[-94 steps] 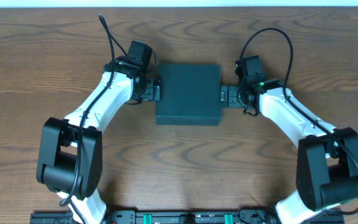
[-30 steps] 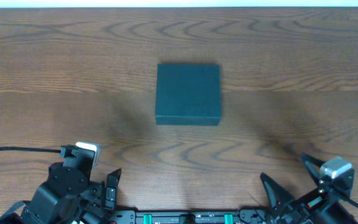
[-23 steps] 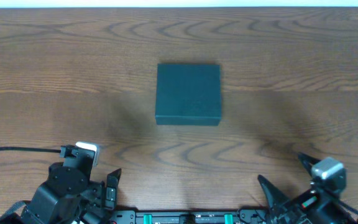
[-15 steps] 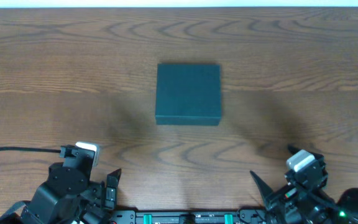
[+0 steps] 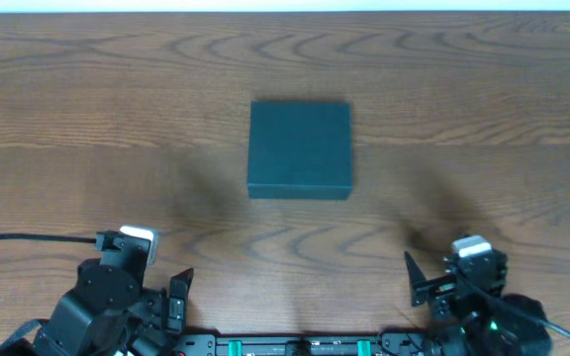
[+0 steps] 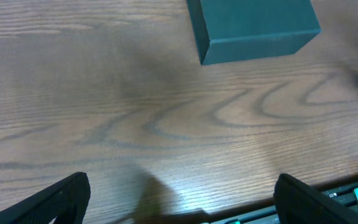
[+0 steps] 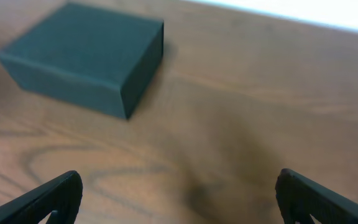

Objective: Pack container

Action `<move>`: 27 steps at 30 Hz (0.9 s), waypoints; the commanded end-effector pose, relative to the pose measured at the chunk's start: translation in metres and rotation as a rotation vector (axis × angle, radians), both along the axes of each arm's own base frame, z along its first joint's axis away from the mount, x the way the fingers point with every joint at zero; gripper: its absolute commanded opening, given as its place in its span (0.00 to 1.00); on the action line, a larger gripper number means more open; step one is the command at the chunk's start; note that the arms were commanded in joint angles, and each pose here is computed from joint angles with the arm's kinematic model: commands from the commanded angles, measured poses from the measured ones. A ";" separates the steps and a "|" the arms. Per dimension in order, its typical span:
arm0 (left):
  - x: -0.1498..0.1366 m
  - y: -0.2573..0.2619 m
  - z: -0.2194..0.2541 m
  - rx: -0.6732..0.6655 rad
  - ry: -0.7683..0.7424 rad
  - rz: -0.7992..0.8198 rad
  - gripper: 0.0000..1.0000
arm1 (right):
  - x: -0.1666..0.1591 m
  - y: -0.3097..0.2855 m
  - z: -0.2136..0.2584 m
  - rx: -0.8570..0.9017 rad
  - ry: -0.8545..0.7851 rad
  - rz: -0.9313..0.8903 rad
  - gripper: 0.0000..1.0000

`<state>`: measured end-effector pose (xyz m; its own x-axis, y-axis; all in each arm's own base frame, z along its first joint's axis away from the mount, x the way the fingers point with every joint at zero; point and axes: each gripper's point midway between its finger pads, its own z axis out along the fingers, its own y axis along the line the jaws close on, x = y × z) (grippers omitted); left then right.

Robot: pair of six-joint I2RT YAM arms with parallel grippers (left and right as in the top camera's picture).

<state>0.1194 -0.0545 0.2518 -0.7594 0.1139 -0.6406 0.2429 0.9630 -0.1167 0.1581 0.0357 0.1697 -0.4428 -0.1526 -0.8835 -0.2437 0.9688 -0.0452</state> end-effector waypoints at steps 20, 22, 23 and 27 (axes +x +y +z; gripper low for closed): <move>-0.001 0.000 -0.001 -0.001 0.003 -0.003 0.95 | -0.012 -0.009 -0.079 -0.057 0.243 -0.041 0.99; -0.001 0.000 -0.001 -0.001 0.004 -0.003 0.95 | -0.011 -0.008 -0.079 -0.054 0.235 -0.039 0.99; -0.001 0.000 -0.001 -0.001 0.003 -0.003 0.95 | -0.011 -0.008 -0.079 -0.054 0.235 -0.040 0.99; -0.001 0.000 -0.001 -0.001 0.004 -0.003 0.95 | -0.010 -0.008 -0.078 -0.053 0.231 -0.040 0.99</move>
<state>0.1195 -0.0545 0.2519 -0.7593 0.1131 -0.6408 0.2422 0.9631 -0.1171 0.1488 0.0266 0.0936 -0.6343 -0.1912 -0.7491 -0.2219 0.9732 -0.0606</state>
